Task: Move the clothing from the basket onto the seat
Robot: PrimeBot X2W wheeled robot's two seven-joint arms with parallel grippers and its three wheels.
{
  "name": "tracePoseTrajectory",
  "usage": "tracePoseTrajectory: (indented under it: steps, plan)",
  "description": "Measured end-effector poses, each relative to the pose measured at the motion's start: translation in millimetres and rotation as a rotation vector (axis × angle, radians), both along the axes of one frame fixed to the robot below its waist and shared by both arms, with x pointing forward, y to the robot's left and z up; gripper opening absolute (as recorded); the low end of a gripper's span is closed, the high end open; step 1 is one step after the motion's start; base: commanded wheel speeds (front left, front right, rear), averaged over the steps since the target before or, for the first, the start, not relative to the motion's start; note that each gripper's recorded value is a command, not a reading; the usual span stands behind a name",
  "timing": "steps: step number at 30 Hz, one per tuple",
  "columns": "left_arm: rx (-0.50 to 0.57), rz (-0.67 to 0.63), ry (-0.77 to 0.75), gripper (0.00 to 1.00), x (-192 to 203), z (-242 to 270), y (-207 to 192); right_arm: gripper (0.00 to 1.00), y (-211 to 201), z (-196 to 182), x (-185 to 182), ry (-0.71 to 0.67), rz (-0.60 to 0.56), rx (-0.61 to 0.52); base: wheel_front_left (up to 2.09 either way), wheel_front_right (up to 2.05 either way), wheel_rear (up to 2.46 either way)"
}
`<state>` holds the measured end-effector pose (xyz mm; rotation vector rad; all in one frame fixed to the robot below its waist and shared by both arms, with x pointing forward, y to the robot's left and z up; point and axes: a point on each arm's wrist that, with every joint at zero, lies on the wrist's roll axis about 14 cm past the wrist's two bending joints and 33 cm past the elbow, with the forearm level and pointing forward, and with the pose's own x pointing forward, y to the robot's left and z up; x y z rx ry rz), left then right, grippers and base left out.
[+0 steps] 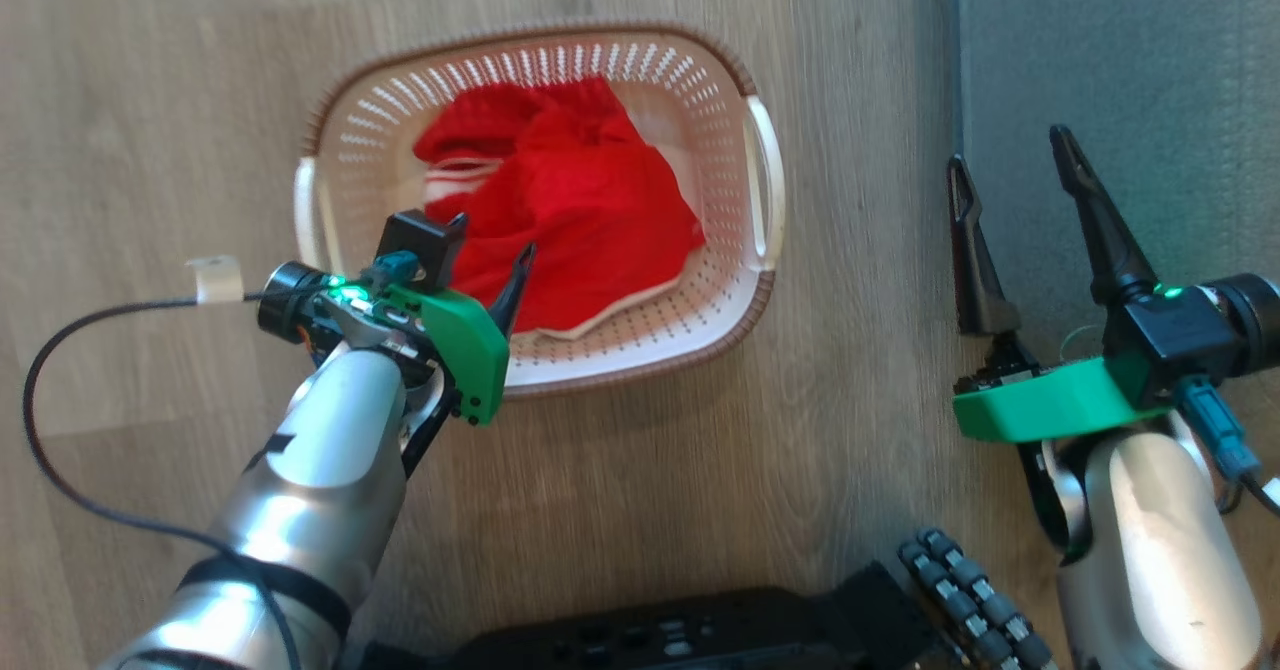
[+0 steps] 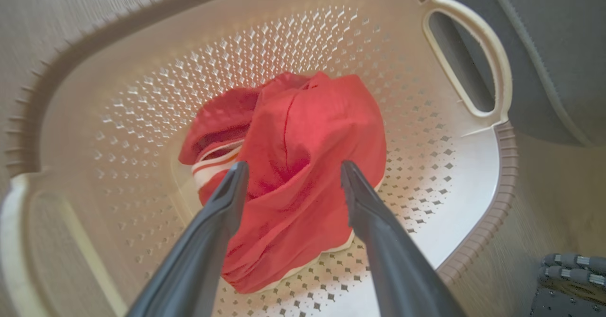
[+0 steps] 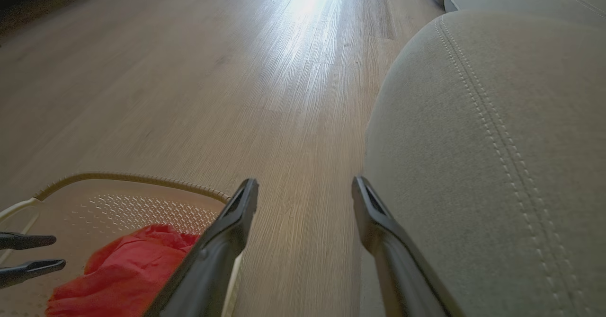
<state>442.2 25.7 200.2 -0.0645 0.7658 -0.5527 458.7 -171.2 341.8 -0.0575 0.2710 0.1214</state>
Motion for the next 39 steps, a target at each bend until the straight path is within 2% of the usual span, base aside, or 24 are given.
tracePoseTrajectory:
  steps: [6,14,26,27,28,29,30,39]
  plan:
    - [0.01,-0.046,0.143,1.0,-21,-44,-11,1.0,-5,-18,4,0.026,-0.003,-0.021,0.0,0.0,0.0]
    - [0.001,-0.085,0.173,1.0,0,-68,-30,1.0,-10,-35,-1,0.063,-0.006,-0.037,0.0,0.0,0.0]
    - [-0.01,-0.123,0.232,1.0,2,-81,-47,1.0,-11,-36,1,0.059,-0.004,-0.046,0.0,0.0,0.0]
    - [-0.011,-0.126,0.246,0.92,1,-82,-49,1.0,-11,-36,1,0.058,-0.003,-0.045,0.0,0.0,0.0]
    - [-0.011,-0.136,0.261,0.42,-2,-82,-51,1.0,-10,-36,1,0.057,-0.002,-0.045,0.0,0.0,0.0]
    - [-0.012,-0.145,0.27,0.42,-4,-82,-53,1.0,-10,-37,1,0.058,-0.001,-0.044,0.0,0.0,0.0]
    - [-0.013,-0.154,0.268,0.0,-5,-82,-54,1.0,-9,-37,2,0.058,0.0,-0.043,0.0,0.0,0.0]
    - [-0.021,-0.164,0.252,0.0,-3,-76,-55,1.0,-6,-37,4,0.052,0.008,-0.035,0.0,0.0,0.0]
